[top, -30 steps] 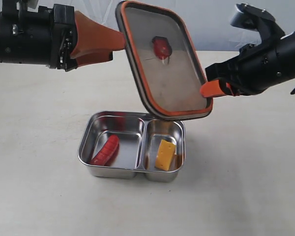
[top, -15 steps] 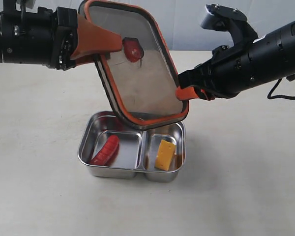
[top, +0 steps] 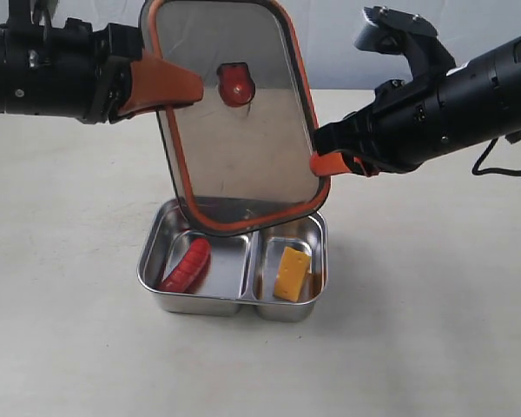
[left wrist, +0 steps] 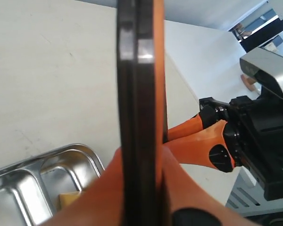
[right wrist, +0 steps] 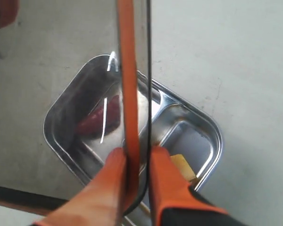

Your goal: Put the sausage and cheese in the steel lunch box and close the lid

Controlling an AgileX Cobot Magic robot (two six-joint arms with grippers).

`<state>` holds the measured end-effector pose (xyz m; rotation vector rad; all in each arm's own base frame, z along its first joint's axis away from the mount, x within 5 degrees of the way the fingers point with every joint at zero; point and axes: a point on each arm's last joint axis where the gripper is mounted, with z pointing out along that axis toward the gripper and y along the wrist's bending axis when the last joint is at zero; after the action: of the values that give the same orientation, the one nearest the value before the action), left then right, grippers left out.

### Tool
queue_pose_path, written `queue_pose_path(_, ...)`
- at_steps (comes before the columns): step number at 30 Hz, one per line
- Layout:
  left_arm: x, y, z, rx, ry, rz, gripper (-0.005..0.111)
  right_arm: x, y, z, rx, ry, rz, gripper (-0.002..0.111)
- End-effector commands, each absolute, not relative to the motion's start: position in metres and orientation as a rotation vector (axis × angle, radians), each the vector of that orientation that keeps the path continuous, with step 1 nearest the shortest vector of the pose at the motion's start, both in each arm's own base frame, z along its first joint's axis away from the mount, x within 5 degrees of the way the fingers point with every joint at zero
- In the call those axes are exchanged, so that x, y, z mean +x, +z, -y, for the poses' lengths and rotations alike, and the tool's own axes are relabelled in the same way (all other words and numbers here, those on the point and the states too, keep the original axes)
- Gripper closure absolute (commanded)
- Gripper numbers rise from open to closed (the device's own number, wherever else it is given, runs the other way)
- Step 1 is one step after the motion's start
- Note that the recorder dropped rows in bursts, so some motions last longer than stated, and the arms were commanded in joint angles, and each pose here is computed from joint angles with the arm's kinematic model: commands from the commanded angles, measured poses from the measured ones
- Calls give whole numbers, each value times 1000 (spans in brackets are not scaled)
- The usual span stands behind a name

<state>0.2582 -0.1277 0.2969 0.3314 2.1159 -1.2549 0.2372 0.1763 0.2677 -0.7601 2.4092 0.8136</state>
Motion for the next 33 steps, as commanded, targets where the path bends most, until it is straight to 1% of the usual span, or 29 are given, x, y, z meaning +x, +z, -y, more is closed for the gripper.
queue_pose_path(1, 260, 292, 124, 394, -1137, -2139, 106, 233, 269, -176, -778, 838, -2415, 74)
queue_pose_path(3, 260, 292, 124, 394, -1137, -2139, 106, 234, 270, -176, -739, 841, -2422, 57)
queue_pose_path(4, 260, 292, 124, 394, -1137, -2139, 106, 235, 271, -176, -721, 835, -2412, 56)
queue_pose_path(6, 260, 292, 124, 402, -1131, -2142, 106, 237, 280, -174, -647, 818, -2369, 56)
queue_pose_path(9, 261, 287, 121, 497, -1014, -2156, 106, 237, 301, -163, -385, 863, -2325, 56)
queue_pose_path(13, 261, 284, 115, 628, -822, -2147, 107, 238, 309, -158, -80, 1033, -2375, 56)
queue_pose_path(18, 252, 301, 114, 774, -576, -2024, 107, 239, 321, -165, 202, 1323, -2310, 56)
queue_pose_path(21, 245, 315, 116, 794, -460, -1937, 107, 239, 326, -167, 282, 1415, -2277, 56)
queue_pose_path(25, 232, 328, 122, 895, -347, -1835, 107, 239, 329, -169, 332, 1483, -2260, 56)
queue_pose_path(31, 218, 331, 135, 1146, -153, -1697, 107, 234, 331, -172, 331, 1564, -2275, 56)
queue_pose_path(33, 217, 332, 139, 1157, -120, -1671, 107, 234, 331, -172, 331, 1567, -2275, 56)
